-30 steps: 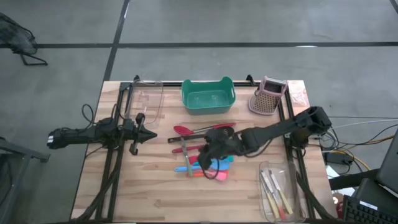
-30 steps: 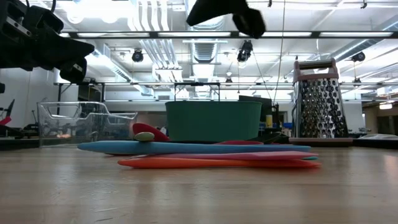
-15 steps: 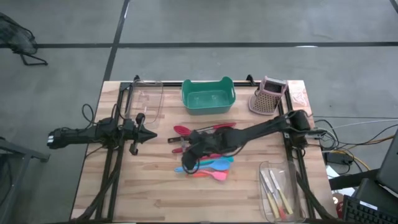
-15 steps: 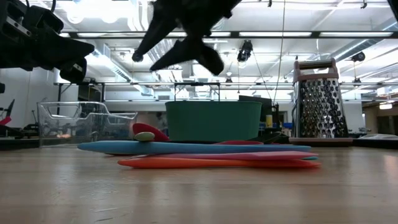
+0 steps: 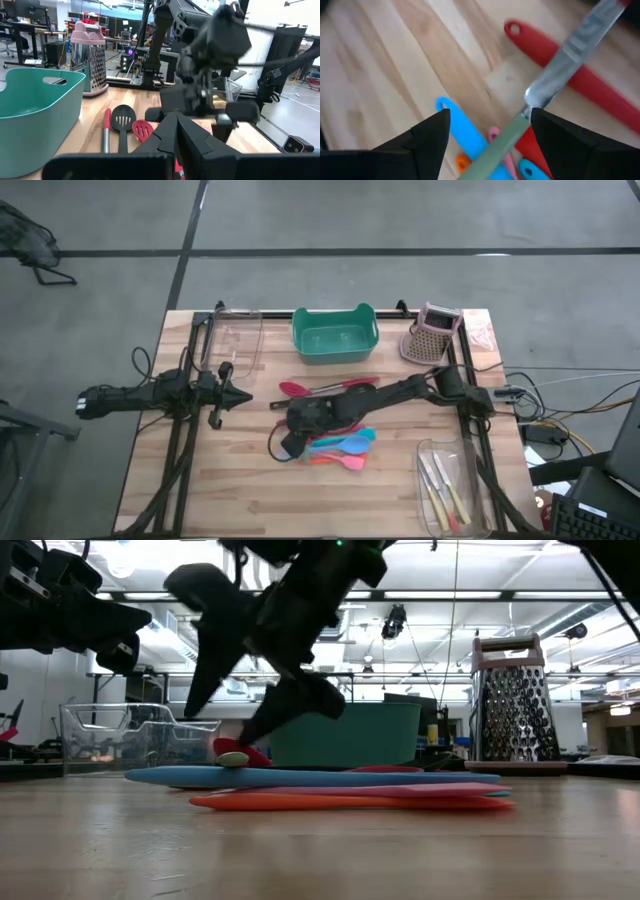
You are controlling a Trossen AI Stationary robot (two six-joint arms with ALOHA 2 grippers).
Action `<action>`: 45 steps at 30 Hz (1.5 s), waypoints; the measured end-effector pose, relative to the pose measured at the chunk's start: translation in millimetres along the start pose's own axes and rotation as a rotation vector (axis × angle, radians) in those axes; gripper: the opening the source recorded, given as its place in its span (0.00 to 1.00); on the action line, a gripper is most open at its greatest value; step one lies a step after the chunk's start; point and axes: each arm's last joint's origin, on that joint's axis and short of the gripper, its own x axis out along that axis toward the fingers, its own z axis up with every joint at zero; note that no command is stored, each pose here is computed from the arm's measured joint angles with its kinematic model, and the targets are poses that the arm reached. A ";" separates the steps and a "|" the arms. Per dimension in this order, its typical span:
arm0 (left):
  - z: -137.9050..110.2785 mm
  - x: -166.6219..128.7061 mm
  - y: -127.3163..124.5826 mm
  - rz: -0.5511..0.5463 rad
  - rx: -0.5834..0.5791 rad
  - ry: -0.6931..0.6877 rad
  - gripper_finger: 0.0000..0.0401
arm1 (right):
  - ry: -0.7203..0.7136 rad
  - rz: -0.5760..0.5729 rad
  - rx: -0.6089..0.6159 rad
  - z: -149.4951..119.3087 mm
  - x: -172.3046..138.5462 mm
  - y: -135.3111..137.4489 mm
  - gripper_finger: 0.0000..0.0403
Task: Pick & Place Kitchen Items
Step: Put the green knife into the bottom transparent bin
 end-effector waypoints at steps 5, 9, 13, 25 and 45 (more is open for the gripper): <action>0.0 0.0 0.0 0.001 0.000 0.000 0.04 | 0.024 -0.031 0.003 -2.1 7.6 -3.2 0.66; 0.0 0.0 0.0 0.000 0.000 0.001 0.04 | 0.043 -0.045 0.001 -5.2 14.4 -6.0 0.62; -0.1 0.0 0.0 0.000 0.000 0.001 0.04 | 0.066 -0.038 0.005 -7.4 18.5 -7.0 0.59; -0.1 0.0 0.0 0.000 0.000 0.001 0.04 | 0.074 -0.050 0.002 -10.1 25.7 -9.6 0.58; -0.1 0.0 0.0 0.001 0.000 0.001 0.04 | 0.081 -0.062 -0.024 -12.6 27.8 -12.9 0.27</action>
